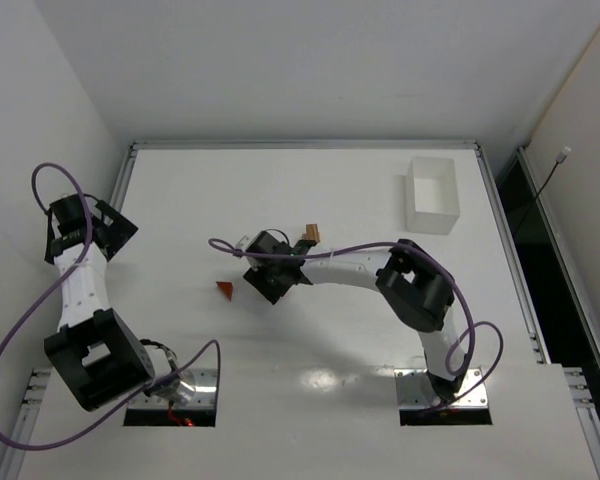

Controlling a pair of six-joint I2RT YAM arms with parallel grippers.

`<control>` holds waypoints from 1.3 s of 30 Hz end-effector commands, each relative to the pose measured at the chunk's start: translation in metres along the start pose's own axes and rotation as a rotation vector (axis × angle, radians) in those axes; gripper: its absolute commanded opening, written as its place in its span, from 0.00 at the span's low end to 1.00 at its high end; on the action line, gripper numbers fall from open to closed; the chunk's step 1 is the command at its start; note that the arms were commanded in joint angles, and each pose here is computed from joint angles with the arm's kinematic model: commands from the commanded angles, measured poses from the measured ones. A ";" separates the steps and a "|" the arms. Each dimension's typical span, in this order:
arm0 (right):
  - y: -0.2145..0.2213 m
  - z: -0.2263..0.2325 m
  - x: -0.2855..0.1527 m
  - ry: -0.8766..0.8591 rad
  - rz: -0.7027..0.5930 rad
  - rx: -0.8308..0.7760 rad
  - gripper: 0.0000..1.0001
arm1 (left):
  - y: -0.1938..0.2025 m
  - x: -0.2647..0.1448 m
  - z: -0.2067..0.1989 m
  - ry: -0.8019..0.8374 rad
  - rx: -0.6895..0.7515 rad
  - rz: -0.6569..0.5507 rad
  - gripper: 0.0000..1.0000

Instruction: Build the wood block tower

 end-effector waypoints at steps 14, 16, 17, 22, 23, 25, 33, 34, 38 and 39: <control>-0.052 -0.018 -0.050 0.035 -0.228 0.000 0.00 | 0.035 -0.014 -0.038 0.355 0.141 0.115 1.00; -0.065 -0.027 -0.065 0.038 -0.283 0.005 0.00 | 0.052 -0.017 -0.044 0.440 0.163 0.165 1.00; -0.073 -0.022 -0.078 0.009 -0.319 0.000 0.00 | 0.057 -0.022 -0.049 0.493 0.175 0.177 1.00; -0.109 -0.022 -0.122 -0.088 -0.476 0.017 0.00 | 0.087 -0.049 -0.083 0.818 0.187 0.332 1.00; -0.118 -0.024 -0.132 -0.106 -0.515 0.029 0.00 | 0.090 -0.056 -0.090 0.867 0.189 0.352 1.00; -0.143 -0.021 -0.160 -0.165 -0.619 0.046 0.00 | 0.098 -0.074 -0.106 1.012 0.195 0.424 0.97; -0.185 -0.030 -0.205 -0.361 -0.779 0.247 0.00 | 0.125 -0.133 -0.147 1.321 0.207 0.680 0.96; -0.191 -0.034 -0.213 -0.385 -0.797 0.298 0.00 | 0.118 -0.136 -0.157 1.343 0.304 0.602 0.96; -0.193 -0.051 -0.205 -0.397 -0.773 0.426 0.00 | 0.107 -0.155 -0.180 1.224 0.597 0.446 0.99; -0.193 -0.049 -0.205 -0.412 -0.768 0.438 0.00 | 0.107 -0.155 -0.182 1.229 0.690 0.390 0.99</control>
Point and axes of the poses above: each gripper's point midway between its finger pads, its own x axis out along the fingers, its own z axis along the line the jaws close on, y = z × x, the point moved 1 cm from there along -x, back along the fingers, and after that the axes turned 6 degrees about -x, right-handed, at the moved point
